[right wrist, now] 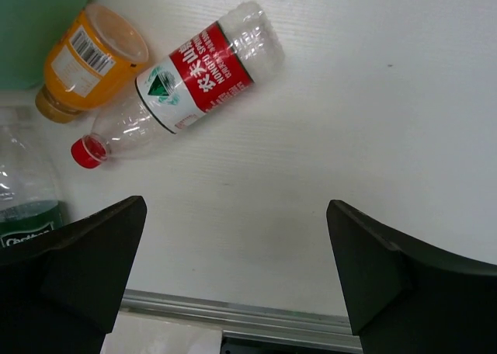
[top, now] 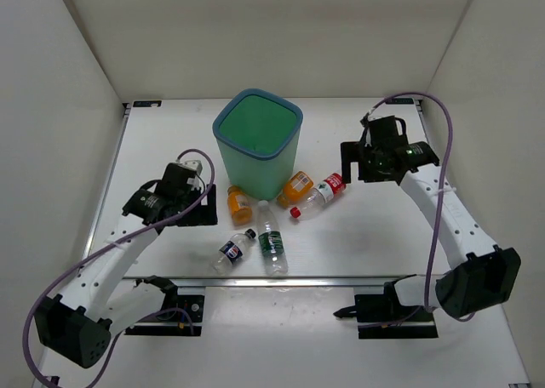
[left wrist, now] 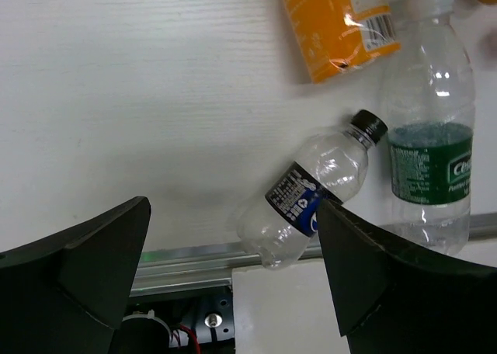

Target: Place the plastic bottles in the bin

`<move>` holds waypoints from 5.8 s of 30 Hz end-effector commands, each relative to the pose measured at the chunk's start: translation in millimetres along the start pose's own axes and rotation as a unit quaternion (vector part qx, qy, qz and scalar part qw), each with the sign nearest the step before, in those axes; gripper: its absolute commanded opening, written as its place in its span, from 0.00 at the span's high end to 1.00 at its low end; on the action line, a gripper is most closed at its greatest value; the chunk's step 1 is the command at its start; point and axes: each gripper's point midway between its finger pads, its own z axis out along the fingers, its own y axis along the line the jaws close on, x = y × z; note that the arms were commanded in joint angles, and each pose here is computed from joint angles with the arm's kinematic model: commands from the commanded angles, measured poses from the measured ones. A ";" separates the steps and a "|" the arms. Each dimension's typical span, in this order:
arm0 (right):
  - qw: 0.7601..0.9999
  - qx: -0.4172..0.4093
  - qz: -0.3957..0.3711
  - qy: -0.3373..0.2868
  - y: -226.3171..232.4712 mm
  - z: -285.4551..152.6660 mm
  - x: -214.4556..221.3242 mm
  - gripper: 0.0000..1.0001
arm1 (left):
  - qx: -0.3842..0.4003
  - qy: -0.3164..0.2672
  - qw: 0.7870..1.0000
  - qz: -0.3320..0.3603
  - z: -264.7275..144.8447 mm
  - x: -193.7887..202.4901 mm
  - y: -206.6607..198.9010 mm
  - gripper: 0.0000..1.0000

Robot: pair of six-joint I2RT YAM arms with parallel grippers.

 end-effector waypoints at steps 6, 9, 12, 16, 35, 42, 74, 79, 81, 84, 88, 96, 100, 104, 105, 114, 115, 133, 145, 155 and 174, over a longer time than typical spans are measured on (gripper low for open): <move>0.994 -0.039 -0.016 -0.105 4.1 -31.6 -22.1 0.01 | 0.076 0.071 0.987 0.120 14.6 49.2 -40.5 0.02; 0.994 -0.027 -0.015 -0.104 -0.5 -30.3 -20.5 0.01 | 0.102 0.104 0.980 0.139 21.5 63.3 -49.7 0.01; 0.996 -0.019 -0.003 -0.086 -5.2 -19.9 -15.8 0.01 | 0.125 0.101 0.970 0.180 30.3 71.3 -66.0 0.02; 0.997 -0.034 0.017 -0.063 -5.7 -11.8 -5.3 0.01 | 0.138 0.121 0.958 0.219 38.7 81.5 -81.2 0.01; 0.992 -0.064 0.076 -0.072 -11.3 -1.9 18.5 0.01 | 0.061 0.145 0.965 0.210 62.7 91.8 -62.0 0.47; 0.987 -0.087 0.124 -0.059 -5.3 11.2 21.9 0.01 | 0.157 -0.026 0.967 0.200 -19.4 15.1 -92.5 0.62; 0.965 -0.001 0.243 -0.102 -1.2 91.9 -6.8 0.01 | 0.120 -0.429 0.895 0.028 -79.3 -281.7 -173.9 0.01; 0.962 0.016 0.255 -0.093 5.2 115.1 -5.5 0.01 | 0.128 -0.342 0.930 0.039 -78.9 -231.5 -161.6 0.01; 0.964 0.005 0.248 -0.094 18.9 121.1 -10.2 0.01 | 0.123 -0.305 0.944 0.028 -72.8 -200.9 -148.7 0.01; 0.968 0.026 0.229 -0.094 26.0 131.5 -13.9 0.01 | 0.113 -0.225 0.967 -0.027 -56.9 -141.2 -117.2 0.01; 0.969 0.046 0.232 -0.072 26.8 148.4 -3.1 0.03 | 0.022 -0.154 0.986 -0.068 -35.4 -72.9 -53.4 0.01; 0.956 0.054 0.277 -0.076 13.9 158.3 17.9 0.20 | -0.077 -0.077 0.986 -0.129 -5.6 -6.9 26.6 0.01; 0.955 0.070 0.276 -0.080 2.0 159.2 18.6 0.40 | -0.083 -0.065 0.988 -0.112 -2.8 -8.6 25.1 0.01; 0.955 0.088 0.264 -0.104 -12.2 138.6 7.6 0.54 | -0.085 -0.069 0.988 -0.106 0.9 -16.0 25.6 0.01; 0.954 0.100 0.257 -0.120 -17.2 129.9 2.0 0.57 | -0.079 -0.064 0.990 -0.102 2.4 -15.6 24.1 0.01; 0.881 0.021 0.066 -0.468 11.5 -60.9 -181.5 0.54 | -0.056 -0.070 0.990 -0.108 9.8 -28.0 21.7 0.01; 0.862 0.013 0.029 -0.506 29.2 -81.6 -195.8 0.53 | -0.049 -0.072 0.990 -0.115 9.4 -30.5 19.5 0.01; 0.681 -0.223 -0.205 -0.667 246.1 -121.0 -249.2 0.45 | -0.009 -0.055 0.991 -0.119 9.3 -15.3 7.6 0.01; 0.769 -0.141 -0.167 -0.601 189.5 -139.2 -249.1 0.01 | 0.019 -0.033 0.989 -0.146 39.5 -23.6 -19.2 0.01; 0.942 -0.025 0.005 -0.335 22.8 -19.6 -110.0 0.01 | 0.030 -0.031 0.983 -0.178 84.6 -50.4 -52.8 0.02; 0.965 -0.002 0.089 -0.245 -36.5 3.4 -6.4 0.01 | 0.022 -0.003 0.983 -0.183 134.6 -25.0 -62.4 0.27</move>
